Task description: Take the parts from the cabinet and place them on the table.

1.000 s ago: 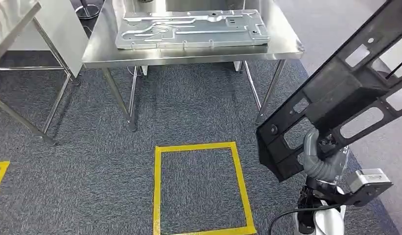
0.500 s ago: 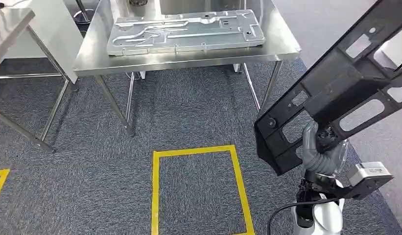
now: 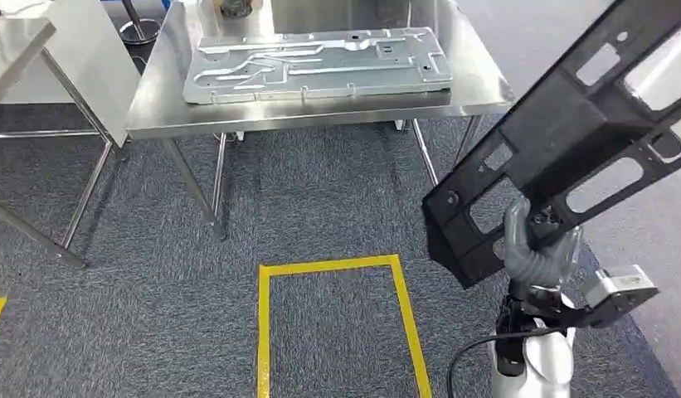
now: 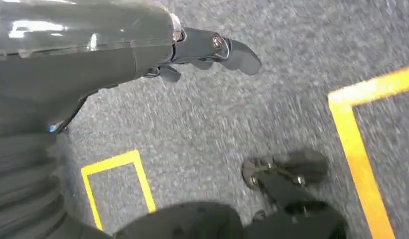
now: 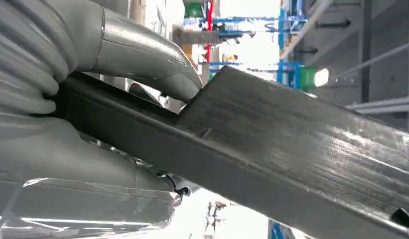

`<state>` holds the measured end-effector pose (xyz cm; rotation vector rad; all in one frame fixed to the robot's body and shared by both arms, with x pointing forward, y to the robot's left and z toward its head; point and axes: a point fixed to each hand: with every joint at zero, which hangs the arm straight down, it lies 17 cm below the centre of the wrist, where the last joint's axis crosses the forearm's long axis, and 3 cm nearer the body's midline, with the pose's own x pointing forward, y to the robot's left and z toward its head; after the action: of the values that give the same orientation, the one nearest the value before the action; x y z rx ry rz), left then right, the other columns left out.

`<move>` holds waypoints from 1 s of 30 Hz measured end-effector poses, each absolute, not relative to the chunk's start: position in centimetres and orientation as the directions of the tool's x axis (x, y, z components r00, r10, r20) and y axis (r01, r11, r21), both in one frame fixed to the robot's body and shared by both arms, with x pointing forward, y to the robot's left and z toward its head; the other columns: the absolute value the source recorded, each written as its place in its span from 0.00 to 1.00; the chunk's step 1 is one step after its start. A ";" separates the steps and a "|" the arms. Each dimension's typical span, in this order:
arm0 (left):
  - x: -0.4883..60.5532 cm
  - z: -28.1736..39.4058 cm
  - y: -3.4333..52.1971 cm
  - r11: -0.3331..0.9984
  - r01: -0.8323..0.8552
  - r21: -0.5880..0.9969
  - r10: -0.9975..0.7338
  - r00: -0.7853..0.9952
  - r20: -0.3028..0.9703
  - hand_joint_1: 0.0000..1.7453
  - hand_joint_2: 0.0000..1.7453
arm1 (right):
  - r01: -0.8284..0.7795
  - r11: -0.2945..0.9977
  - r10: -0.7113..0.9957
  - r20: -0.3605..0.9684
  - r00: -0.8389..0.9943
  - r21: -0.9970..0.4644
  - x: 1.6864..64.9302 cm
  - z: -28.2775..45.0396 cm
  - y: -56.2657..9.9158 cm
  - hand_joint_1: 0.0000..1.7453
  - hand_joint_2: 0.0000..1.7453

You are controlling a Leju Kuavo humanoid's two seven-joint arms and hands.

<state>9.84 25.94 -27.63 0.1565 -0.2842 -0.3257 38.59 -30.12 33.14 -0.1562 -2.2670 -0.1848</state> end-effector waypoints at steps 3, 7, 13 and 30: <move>9.6 -27.7 25.9 0.935 0.296 0.195 -0.339 0.908 0.246 0.00 1.00 | 0.181 0.980 0.055 0.772 -0.633 0.079 38.8 32.7 -30.1 1.00 1.00; 9.8 -27.6 26.1 0.934 0.295 0.199 -0.340 0.907 0.248 0.00 1.00 | 0.198 0.978 0.070 0.781 -0.621 0.070 38.7 32.0 -30.3 1.00 1.00; 10.1 -27.6 26.0 0.934 0.295 0.200 -0.340 0.907 0.250 0.00 1.00 | 0.202 0.979 0.097 0.783 -0.615 0.037 38.5 31.6 -30.2 1.00 1.00; 9.6 -27.7 26.3 0.934 0.294 0.201 -0.338 0.909 0.244 0.00 1.00 | 0.188 0.982 0.100 0.784 -0.613 0.022 38.9 31.3 -29.5 1.00 1.00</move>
<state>9.61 26.32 -27.68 0.1619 -0.2800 -0.3273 38.91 -29.50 31.33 -0.2003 -2.2347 -0.1274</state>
